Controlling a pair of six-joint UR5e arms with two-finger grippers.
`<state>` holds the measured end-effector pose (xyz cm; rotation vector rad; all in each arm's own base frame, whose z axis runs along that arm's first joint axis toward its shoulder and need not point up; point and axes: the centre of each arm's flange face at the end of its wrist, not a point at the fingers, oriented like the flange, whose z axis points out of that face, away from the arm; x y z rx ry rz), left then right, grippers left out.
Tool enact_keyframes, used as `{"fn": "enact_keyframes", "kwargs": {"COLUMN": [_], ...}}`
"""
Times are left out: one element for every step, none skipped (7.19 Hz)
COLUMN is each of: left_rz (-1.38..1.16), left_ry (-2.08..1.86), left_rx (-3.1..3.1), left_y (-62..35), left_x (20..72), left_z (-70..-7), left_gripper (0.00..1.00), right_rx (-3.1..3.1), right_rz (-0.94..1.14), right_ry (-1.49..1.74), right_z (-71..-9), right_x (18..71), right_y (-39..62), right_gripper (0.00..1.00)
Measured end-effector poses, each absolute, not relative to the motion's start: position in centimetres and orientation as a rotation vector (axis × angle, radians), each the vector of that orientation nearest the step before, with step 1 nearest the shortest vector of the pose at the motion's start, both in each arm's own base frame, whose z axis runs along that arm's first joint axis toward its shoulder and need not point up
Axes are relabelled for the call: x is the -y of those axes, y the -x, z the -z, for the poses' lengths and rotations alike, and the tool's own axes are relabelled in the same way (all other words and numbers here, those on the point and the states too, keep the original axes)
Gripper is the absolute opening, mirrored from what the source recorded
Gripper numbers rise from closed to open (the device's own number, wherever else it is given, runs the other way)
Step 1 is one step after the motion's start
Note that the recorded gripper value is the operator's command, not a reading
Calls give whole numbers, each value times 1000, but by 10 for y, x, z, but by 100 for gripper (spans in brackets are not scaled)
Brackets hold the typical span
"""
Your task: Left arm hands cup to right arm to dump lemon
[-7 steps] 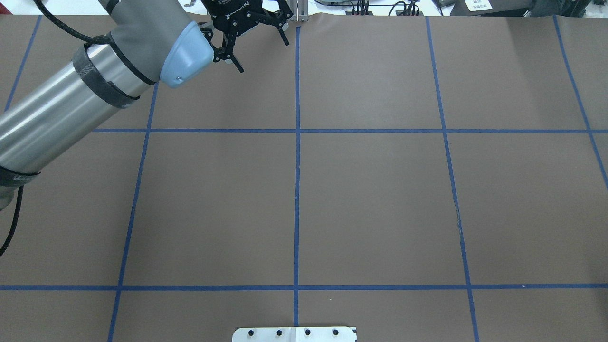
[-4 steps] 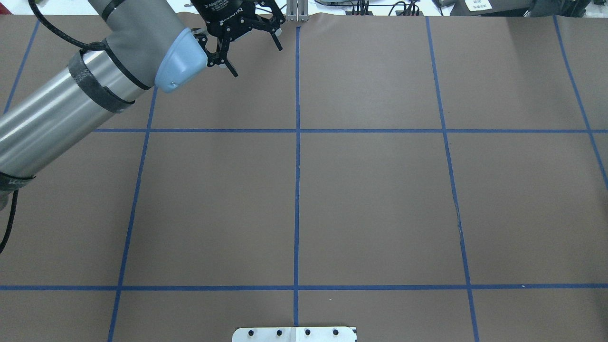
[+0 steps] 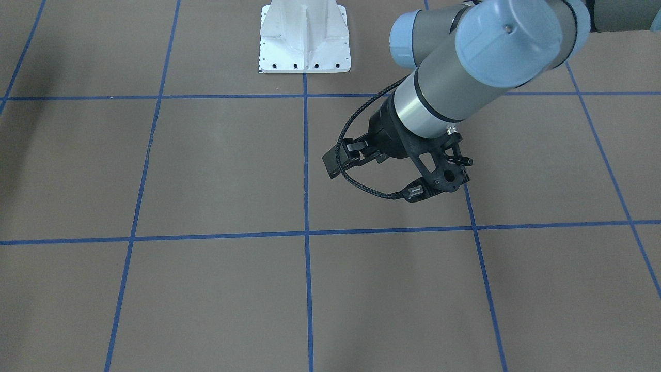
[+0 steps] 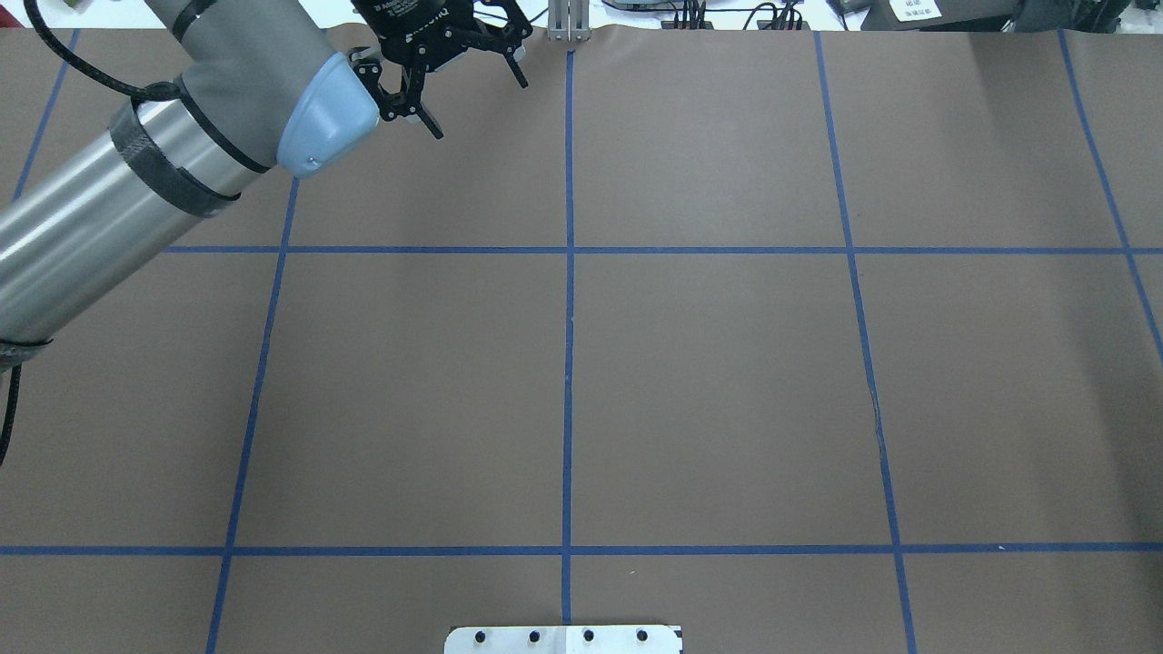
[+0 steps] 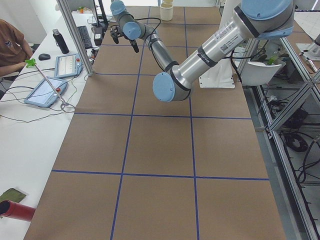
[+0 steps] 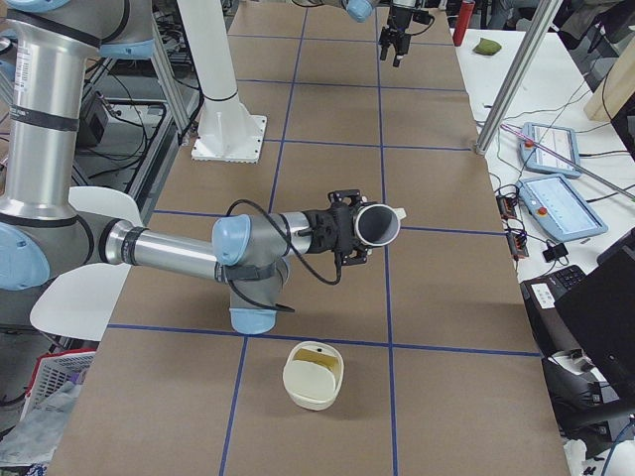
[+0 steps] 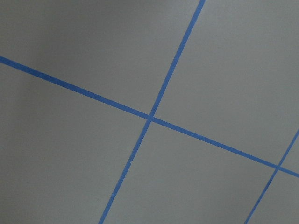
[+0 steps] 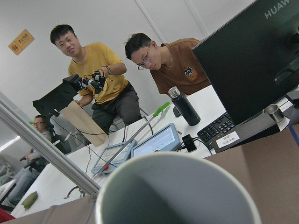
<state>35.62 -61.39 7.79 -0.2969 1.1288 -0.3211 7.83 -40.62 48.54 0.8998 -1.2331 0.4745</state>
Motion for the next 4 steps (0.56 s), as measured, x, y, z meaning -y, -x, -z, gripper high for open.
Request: {"fn": "enact_keyframes", "kwargs": {"left_rz": [322, 322, 324, 324], "left_ry": [289, 283, 278, 275], "left_rx": [-1134, -1137, -1141, -1142], "left_y": [-352, -349, -345, -343], "left_x": [612, 611, 611, 611], "left_z": [-75, -72, -70, -69], "left_gripper": [100, 100, 100, 100], "right_rx": [1207, 1177, 1146, 1107], "right_rz": [-421, -363, -298, -235], "right_ry": [-883, -870, -862, -865], "right_z": [-472, -461, -452, -444], "right_x": [425, 443, 461, 476], "right_y": [-64, -47, -27, -1], "right_gripper": [0, 0, 0, 0]}}
